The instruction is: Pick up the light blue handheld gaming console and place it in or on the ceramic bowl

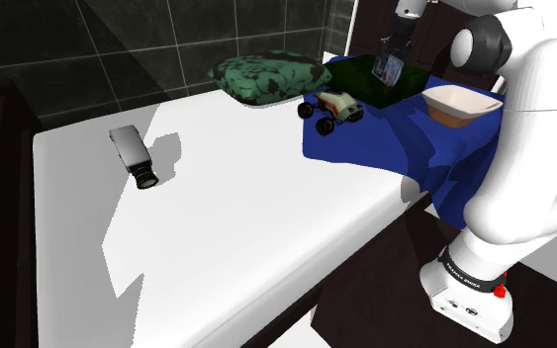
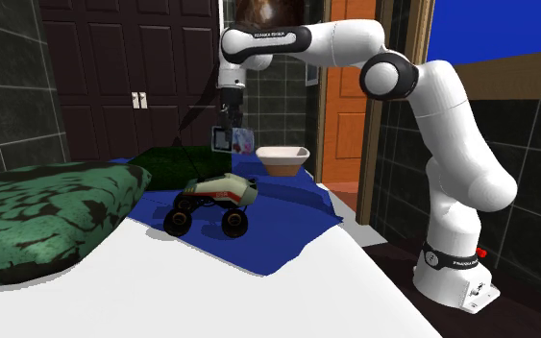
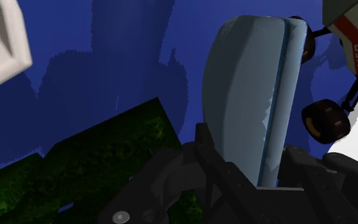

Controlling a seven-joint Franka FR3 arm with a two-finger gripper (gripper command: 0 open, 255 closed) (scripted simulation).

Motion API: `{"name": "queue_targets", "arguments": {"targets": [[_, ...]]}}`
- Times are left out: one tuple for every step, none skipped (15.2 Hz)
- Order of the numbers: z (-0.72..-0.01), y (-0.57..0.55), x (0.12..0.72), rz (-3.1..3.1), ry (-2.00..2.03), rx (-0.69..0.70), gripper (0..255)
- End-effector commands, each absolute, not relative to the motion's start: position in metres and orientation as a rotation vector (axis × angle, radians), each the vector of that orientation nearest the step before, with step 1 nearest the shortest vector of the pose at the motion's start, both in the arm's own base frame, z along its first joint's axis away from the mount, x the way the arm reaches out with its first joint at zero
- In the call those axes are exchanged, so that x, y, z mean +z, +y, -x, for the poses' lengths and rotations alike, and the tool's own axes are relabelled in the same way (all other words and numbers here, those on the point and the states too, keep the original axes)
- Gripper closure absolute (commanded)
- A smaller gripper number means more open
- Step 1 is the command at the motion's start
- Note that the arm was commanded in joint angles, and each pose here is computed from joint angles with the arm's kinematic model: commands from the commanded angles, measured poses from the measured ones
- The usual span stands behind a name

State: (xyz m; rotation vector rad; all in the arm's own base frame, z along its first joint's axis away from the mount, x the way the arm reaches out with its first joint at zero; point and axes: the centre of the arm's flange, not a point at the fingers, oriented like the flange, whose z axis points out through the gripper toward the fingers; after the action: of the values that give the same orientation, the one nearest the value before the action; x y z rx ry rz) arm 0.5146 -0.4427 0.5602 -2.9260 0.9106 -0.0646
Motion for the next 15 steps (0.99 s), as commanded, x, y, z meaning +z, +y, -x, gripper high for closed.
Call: {"name": "queue_targets", "arguments": {"targets": [[-0.515,-0.443,0.571,2.926,0.910,-0.065,255],[-0.515,-0.443,0.576,2.926,0.910,-0.065,255],[-0.515,-0.443,0.581,2.926,0.910,-0.065,255],[-0.515,-0.443,0.587,2.926,0.910,-0.065,255],[-0.515,-0.443,0.591,2.926,0.910,-0.065,255],[-0.504,-0.451,0.592,2.926,0.910,-0.065,255],[-0.494,-0.459,0.592,2.926,0.910,-0.065,255],[-0.484,-0.467,0.593,2.926,0.910,-0.065,255],[-0.473,-0.475,0.594,2.926,0.910,-0.065,255],[-0.463,-0.483,0.594,2.926,0.910,-0.065,255],[-0.452,-0.491,0.595,2.926,0.910,-0.065,255],[-0.442,-0.499,0.596,2.926,0.910,-0.065,255],[-0.432,-0.508,0.596,2.926,0.910,-0.065,255],[-0.421,-0.516,0.597,2.926,0.910,-0.065,255],[-0.411,-0.524,0.597,2.926,0.910,-0.065,255]]}}
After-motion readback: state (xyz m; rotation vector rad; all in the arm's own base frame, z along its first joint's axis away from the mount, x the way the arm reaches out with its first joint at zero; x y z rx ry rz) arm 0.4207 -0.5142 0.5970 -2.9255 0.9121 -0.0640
